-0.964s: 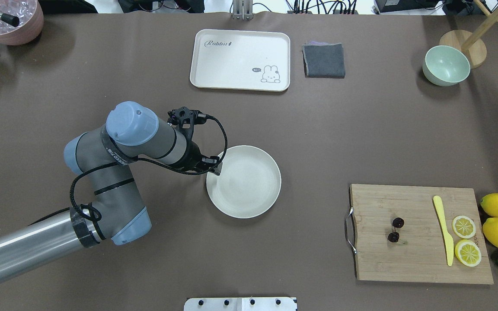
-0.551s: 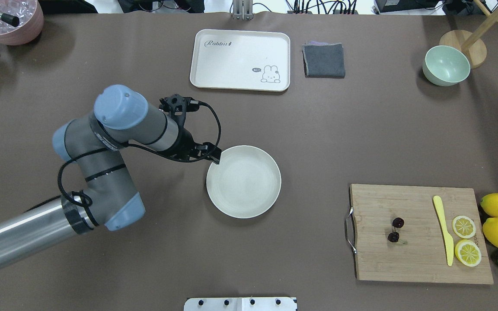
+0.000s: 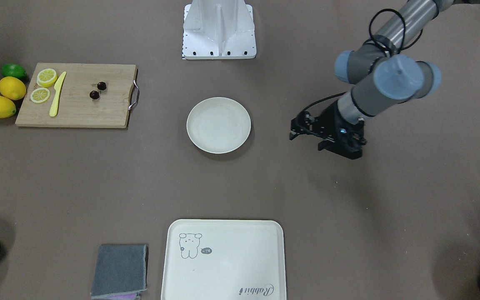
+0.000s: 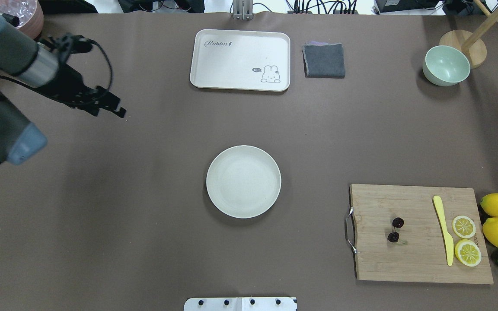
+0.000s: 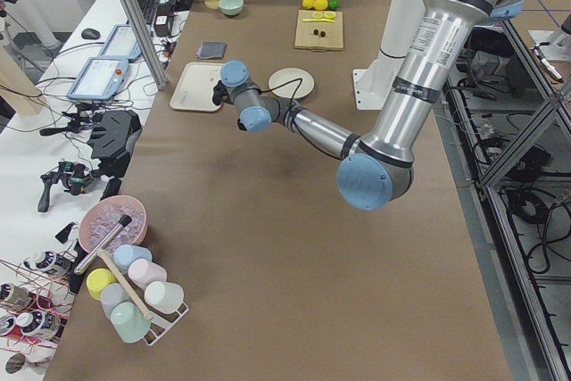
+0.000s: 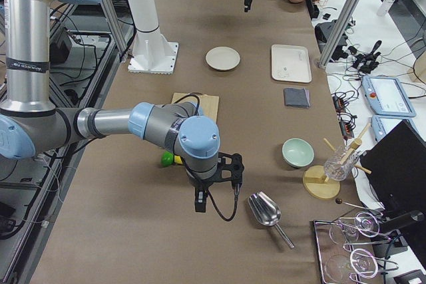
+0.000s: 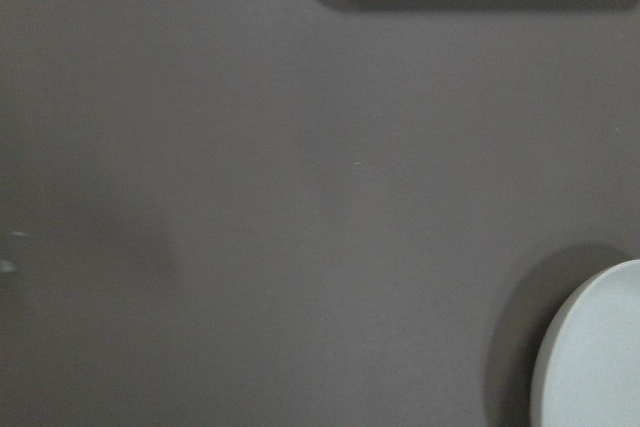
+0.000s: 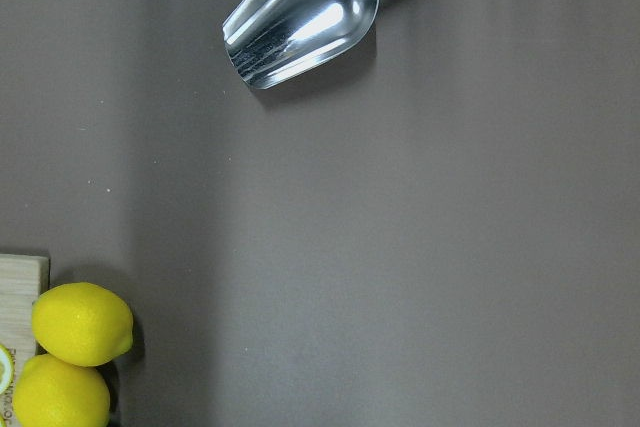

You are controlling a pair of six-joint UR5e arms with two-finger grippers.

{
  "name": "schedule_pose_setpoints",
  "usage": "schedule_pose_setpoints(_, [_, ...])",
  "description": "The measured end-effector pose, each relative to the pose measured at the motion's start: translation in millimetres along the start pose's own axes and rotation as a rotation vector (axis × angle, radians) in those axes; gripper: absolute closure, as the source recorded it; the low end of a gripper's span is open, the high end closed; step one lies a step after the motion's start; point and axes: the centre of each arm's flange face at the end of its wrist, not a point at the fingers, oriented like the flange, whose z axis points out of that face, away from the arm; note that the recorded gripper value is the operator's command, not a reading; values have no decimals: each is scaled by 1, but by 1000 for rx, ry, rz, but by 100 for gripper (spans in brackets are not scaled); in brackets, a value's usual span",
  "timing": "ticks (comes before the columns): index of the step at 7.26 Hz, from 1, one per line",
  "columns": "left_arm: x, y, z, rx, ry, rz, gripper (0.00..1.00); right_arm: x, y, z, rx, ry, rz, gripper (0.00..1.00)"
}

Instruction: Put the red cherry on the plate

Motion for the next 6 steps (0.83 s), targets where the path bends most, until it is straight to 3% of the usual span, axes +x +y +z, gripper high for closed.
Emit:
schedule_pose_setpoints(3, [-130, 46, -112, 40, 55, 13, 3, -1, -4, -3, 5, 2, -3, 0])
schedule_pose_setpoints(6, [-169, 90, -158, 65, 116, 16, 3, -1, -9, -5, 7, 3, -1, 0])
